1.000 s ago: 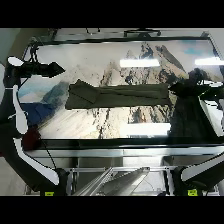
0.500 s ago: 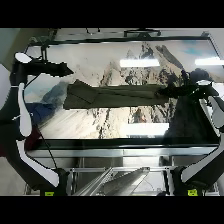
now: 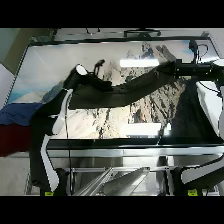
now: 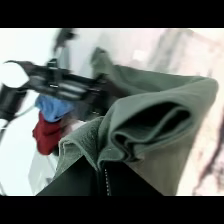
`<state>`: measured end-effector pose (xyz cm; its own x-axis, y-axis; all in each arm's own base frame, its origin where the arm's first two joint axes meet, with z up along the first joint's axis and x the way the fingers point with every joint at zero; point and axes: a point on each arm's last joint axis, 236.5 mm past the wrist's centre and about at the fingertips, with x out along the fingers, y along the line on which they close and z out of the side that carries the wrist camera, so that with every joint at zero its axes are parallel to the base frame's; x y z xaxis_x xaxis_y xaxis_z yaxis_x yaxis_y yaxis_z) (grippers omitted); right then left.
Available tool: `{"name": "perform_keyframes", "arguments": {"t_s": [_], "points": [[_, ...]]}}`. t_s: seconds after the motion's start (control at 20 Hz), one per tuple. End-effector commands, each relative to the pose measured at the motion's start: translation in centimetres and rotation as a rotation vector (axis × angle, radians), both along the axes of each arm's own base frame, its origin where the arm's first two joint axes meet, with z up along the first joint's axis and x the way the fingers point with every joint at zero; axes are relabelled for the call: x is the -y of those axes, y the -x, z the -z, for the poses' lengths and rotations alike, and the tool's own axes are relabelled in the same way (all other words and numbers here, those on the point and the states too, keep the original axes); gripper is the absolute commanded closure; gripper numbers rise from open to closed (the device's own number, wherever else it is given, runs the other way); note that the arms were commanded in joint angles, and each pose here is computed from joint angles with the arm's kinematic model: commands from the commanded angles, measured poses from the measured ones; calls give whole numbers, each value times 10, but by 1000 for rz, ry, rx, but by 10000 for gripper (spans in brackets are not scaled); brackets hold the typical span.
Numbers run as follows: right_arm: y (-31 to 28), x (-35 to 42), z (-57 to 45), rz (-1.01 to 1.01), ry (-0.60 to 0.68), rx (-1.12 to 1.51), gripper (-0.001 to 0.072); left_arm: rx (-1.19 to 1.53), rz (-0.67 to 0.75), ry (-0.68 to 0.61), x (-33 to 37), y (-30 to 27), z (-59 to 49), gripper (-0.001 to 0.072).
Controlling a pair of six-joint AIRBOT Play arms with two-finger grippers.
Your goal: Fold the shirts.
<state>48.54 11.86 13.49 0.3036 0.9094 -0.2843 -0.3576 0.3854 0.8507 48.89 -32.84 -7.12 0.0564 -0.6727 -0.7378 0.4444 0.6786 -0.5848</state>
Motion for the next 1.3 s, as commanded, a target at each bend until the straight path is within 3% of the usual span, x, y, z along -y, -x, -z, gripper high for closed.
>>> {"name": "perform_keyframes", "arguments": {"t_s": [0.0, 0.4, 0.65, 0.9, 1.05, 1.1, 1.15, 1.2, 1.25], "points": [[25, -46, -40, -97, -36, 54, 688, 4, -11, 66, 62, 8, 16, 684], [33, -110, -57, -157, -105, 78, 688, -97, 7, 205, 65, 17, -33, 686], [21, -145, -52, -106, -102, 82, 688, -34, 56, 256, -48, 27, -176, 688], [-1, -259, -6, 21, -54, 136, 687, 220, -167, 266, -185, 16, -294, 685], [0, -345, 58, 150, 11, 200, 671, 303, -214, 238, -227, 21, -316, 685], [8, -372, 85, 186, 25, 191, 480, 318, -210, 229, -233, 23, -318, 685], [19, -396, 107, 191, 22, 171, 198, 316, -211, 225, -238, 23, -317, 684], [32, -418, 123, 170, 13, 171, 23, 313, -210, 224, -238, 23, -315, 685], [42, -430, 127, 144, -3, 185, 23, 306, -208, 227, -238, 24, -312, 685]]}}
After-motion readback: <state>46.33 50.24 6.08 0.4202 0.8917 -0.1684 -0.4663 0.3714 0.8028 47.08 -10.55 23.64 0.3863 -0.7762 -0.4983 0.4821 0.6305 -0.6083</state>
